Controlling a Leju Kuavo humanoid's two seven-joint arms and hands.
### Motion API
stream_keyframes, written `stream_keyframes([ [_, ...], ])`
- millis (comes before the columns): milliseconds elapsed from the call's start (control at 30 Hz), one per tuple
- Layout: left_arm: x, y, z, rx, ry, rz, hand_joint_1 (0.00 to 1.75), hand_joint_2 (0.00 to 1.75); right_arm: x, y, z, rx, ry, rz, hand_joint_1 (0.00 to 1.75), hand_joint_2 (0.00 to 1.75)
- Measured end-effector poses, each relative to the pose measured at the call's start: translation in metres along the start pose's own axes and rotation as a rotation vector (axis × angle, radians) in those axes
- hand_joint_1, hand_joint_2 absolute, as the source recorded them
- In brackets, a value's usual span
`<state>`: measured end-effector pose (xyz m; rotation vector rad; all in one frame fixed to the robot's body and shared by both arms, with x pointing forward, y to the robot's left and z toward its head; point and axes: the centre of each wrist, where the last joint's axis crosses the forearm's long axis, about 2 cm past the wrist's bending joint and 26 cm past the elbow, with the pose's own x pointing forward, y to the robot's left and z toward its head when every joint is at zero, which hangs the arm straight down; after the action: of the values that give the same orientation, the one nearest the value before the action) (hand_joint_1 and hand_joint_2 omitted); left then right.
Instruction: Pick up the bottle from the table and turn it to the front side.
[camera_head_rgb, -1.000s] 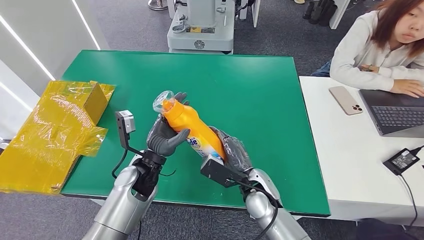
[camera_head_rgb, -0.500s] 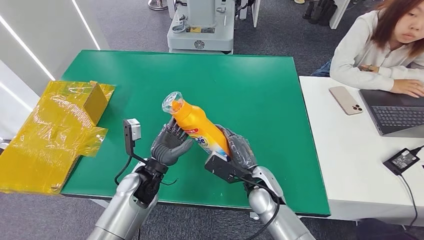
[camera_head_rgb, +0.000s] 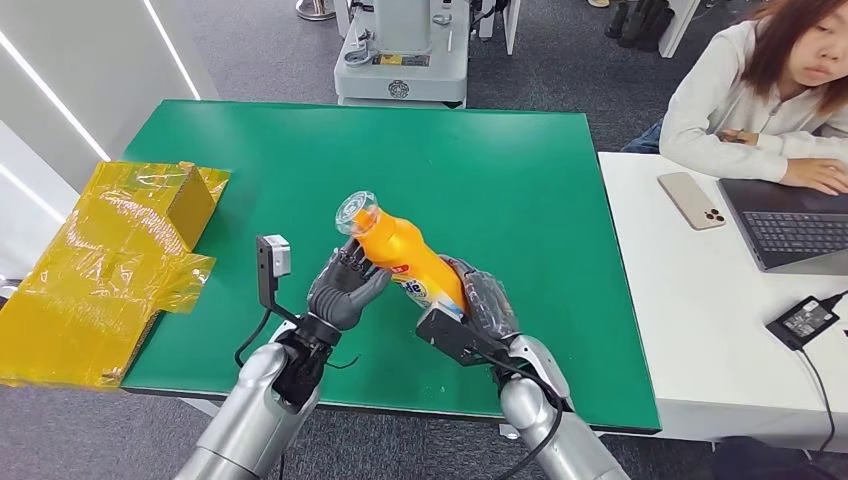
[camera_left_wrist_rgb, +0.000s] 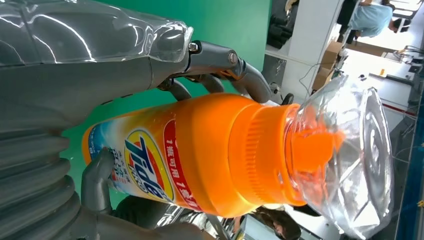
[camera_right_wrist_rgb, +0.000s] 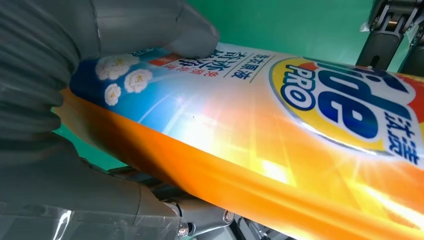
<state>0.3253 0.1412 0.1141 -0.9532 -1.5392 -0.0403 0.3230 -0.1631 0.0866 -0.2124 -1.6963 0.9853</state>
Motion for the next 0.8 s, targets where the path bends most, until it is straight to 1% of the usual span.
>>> stream_keyframes([
  [67,-0.001,-0.001,-0.002,-0.003,0.003,0.006,0.28,1.75,-0.001,0.0,0.0,0.002,0.002,0.002,1.75,1.75],
  [133,-0.002,-0.002,-0.003,-0.009,0.005,0.015,0.3,1.75,-0.002,0.0,0.001,0.004,0.005,0.004,1.75,1.75],
  [267,-0.004,-0.005,-0.008,-0.013,0.008,0.026,0.5,1.75,-0.004,0.001,0.001,0.006,0.015,0.002,1.75,1.75],
  [300,-0.004,-0.005,-0.008,-0.012,0.009,0.027,0.48,1.75,-0.005,0.001,0.002,0.004,0.018,0.001,1.75,1.75],
  [400,-0.005,-0.006,-0.011,-0.007,0.013,0.026,0.35,1.75,-0.007,0.0,0.002,-0.001,0.028,-0.003,1.75,1.75],
  [467,-0.006,-0.008,-0.013,-0.002,0.017,0.02,0.34,1.75,-0.008,0.001,0.003,-0.007,0.034,-0.008,1.75,1.75],
  [500,-0.006,-0.009,-0.014,0.0,0.019,0.016,0.31,1.75,-0.008,0.001,0.004,-0.01,0.036,-0.01,1.75,1.75],
  [600,-0.007,-0.01,-0.015,0.004,0.022,0.0,0.05,1.75,-0.009,0.003,0.007,-0.018,0.044,-0.014,1.75,1.75],
  [633,-0.007,-0.011,-0.015,0.005,0.021,-0.009,0.0,1.75,-0.01,0.004,0.008,-0.021,0.047,-0.016,1.75,1.75],
  [800,-0.009,-0.016,-0.017,0.021,0.012,-0.049,0.0,1.75,-0.009,0.006,0.012,-0.066,0.043,-0.043,1.75,1.75],
])
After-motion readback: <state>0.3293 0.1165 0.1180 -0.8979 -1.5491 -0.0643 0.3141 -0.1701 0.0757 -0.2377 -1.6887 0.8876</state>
